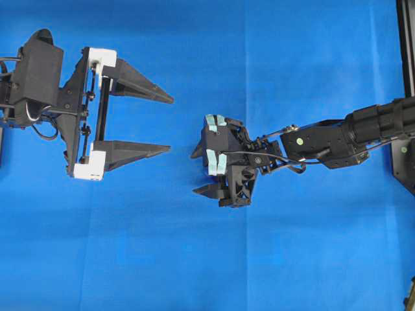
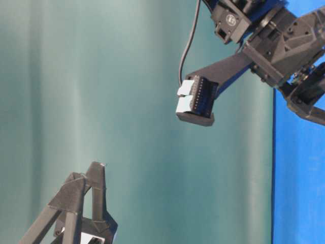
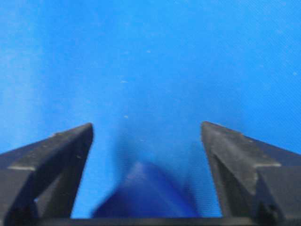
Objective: Handover the blue block to the right arm after grasping it with the left arm, then place it in the designated position.
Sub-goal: 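Open the right gripper to release the cube and lift away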
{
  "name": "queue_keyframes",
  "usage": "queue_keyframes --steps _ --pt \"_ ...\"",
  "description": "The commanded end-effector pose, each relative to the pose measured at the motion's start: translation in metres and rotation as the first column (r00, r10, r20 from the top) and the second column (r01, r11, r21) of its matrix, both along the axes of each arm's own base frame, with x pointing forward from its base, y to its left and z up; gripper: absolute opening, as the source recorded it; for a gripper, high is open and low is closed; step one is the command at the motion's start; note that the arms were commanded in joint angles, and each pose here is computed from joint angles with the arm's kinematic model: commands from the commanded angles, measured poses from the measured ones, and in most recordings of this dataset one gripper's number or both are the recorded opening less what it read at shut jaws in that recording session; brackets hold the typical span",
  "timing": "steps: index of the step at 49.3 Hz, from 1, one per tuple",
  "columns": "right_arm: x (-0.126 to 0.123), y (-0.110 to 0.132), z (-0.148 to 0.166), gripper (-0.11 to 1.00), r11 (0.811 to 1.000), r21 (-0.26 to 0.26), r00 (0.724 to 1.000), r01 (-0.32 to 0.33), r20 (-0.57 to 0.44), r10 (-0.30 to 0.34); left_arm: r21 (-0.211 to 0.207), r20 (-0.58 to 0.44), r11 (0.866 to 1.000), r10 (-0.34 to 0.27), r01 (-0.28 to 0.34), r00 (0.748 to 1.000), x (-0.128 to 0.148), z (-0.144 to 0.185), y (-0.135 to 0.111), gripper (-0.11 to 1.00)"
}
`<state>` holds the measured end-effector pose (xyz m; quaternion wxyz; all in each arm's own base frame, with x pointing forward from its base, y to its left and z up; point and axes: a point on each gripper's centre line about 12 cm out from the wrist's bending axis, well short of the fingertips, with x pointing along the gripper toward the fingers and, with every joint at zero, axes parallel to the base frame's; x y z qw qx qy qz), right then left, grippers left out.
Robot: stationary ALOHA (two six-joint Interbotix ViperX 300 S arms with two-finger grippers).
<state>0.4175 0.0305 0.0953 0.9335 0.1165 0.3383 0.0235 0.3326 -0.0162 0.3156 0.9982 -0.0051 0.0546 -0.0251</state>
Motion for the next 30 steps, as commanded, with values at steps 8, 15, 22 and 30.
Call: queue_keyframes --steps 8,15,22,30 --pt "0.005 0.003 0.027 0.82 1.0 0.003 0.998 -0.003 0.062 0.003 -0.001 0.028 1.0 -0.005 0.005 1.0 0.0 0.008 -0.002 0.93" --pt "0.002 0.005 0.042 0.82 1.0 -0.01 0.997 -0.004 0.072 0.004 -0.001 0.025 1.0 -0.008 0.008 1.0 0.0 0.008 -0.003 0.93" --pt "-0.004 0.004 0.065 0.82 0.999 -0.031 0.997 0.01 0.075 -0.008 -0.001 0.028 1.0 -0.008 0.008 1.0 0.0 0.008 -0.003 0.93" --pt "-0.017 0.003 0.1 0.82 0.998 -0.061 0.996 0.027 0.088 -0.021 0.0 0.026 1.0 -0.008 0.008 1.0 0.0 0.008 -0.003 0.93"
